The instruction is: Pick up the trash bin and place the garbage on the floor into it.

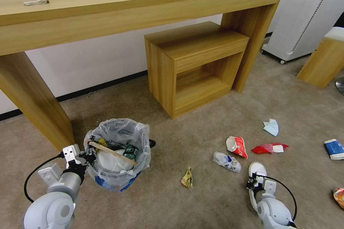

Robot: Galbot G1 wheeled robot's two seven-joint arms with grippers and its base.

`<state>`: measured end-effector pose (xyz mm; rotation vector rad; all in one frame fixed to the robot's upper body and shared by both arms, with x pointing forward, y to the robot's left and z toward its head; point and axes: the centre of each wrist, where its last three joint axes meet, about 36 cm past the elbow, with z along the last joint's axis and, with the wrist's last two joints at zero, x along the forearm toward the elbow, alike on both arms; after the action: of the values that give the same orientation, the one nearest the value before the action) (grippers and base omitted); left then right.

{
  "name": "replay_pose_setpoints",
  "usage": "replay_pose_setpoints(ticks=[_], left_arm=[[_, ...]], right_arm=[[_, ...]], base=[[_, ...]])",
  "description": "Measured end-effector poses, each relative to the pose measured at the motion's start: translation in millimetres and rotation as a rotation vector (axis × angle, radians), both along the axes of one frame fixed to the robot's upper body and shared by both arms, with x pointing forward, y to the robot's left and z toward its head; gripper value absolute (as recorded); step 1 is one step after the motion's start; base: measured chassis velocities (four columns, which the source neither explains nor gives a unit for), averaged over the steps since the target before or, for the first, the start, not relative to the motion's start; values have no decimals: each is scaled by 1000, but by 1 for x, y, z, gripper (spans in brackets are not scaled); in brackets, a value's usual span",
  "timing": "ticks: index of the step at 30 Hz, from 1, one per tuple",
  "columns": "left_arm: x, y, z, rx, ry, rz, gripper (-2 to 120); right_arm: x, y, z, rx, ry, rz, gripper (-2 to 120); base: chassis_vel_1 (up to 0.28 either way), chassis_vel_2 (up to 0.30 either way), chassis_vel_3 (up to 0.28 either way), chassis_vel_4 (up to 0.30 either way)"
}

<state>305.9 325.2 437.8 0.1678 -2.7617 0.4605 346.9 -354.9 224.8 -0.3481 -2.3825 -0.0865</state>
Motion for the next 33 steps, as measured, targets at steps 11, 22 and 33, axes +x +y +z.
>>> replay_pose_setpoints(ticks=[11,22,33], left_arm=[[-1,-4,-1,-3,-2,-1,3],[-2,-6,-2,-3,-3,0,3],[-2,-7,0,-2,-7,-2,3]], right_arm=[[-8,-5,8,-18,-16,17,0],[-10,-3,16,-18,-30,27,0],[-11,1,17,-17,-33,34,27]], base=[[0,0,0,0],[0,0,0,0],[0,0,0,0]])
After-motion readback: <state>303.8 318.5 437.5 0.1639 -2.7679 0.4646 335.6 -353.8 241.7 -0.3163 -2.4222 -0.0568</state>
